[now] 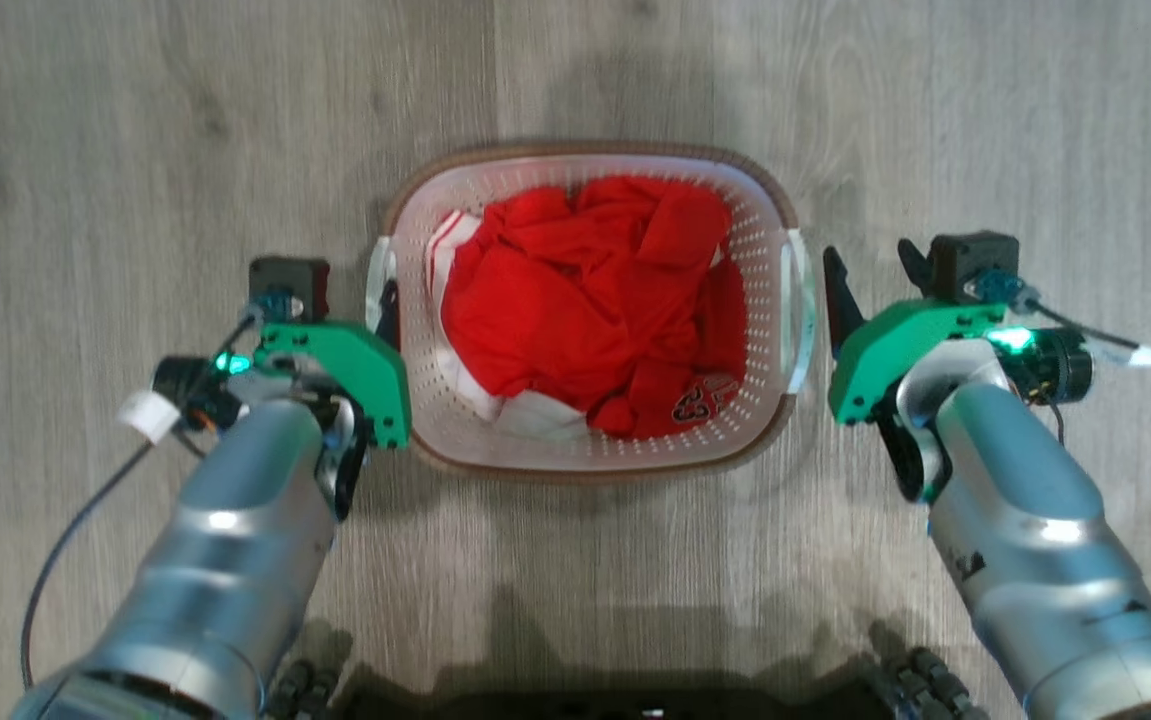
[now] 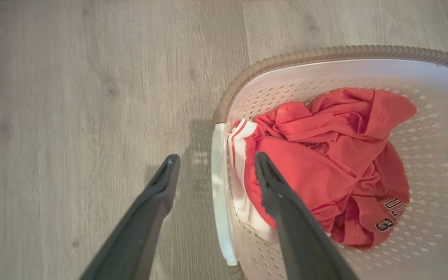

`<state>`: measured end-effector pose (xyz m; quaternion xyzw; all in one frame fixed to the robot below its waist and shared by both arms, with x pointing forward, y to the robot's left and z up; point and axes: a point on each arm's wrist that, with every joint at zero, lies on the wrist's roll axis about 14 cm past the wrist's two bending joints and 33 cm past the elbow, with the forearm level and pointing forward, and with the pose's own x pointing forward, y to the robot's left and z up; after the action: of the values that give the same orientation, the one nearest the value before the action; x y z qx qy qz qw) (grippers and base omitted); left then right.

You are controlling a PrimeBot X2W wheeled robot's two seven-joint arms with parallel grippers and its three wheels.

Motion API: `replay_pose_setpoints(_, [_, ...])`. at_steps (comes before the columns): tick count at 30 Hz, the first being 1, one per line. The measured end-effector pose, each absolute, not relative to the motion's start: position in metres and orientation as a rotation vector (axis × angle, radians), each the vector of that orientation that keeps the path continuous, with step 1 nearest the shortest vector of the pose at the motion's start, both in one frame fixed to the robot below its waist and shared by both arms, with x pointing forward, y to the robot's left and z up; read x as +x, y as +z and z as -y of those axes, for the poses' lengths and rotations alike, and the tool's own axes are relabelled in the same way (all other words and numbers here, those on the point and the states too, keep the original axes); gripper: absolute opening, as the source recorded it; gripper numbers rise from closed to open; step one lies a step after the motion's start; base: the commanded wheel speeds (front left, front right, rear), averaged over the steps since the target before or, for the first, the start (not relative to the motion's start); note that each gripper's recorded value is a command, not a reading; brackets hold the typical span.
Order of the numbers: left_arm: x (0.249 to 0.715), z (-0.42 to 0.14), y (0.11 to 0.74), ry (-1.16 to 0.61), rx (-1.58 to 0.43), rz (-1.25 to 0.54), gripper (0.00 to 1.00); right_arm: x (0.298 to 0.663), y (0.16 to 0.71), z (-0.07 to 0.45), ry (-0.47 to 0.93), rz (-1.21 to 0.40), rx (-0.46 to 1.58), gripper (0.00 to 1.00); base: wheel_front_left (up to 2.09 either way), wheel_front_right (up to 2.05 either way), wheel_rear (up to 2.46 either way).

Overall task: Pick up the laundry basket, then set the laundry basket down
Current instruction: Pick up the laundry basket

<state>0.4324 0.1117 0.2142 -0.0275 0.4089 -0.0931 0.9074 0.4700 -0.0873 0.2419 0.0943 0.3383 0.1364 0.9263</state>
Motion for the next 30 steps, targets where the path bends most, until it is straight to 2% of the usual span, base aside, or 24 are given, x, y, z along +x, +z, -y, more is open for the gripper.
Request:
replay_pose_setpoints(3, [0.434, -0.108, 0.203, -0.213, -0.086, -0.876, 1.0, 0.47, 0.225, 0.087, 0.248, -0.744, 0.254, 1.0, 0.0, 0.0, 0.0])
replay_pose_setpoints(13, [0.415, -0.102, 0.172, -0.275, -0.076, -1.029, 1.0, 0.455, 0.192, 0.074, 0.272, -0.883, 0.286, 1.0, 0.0, 0.0, 0.0])
replay_pose_setpoints(30, [0.397, -0.091, 0.137, -0.346, -0.052, -1.243, 1.0, 0.448, 0.152, 0.07, 0.302, -1.044, 0.264, 1.0, 0.0, 0.0, 0.0])
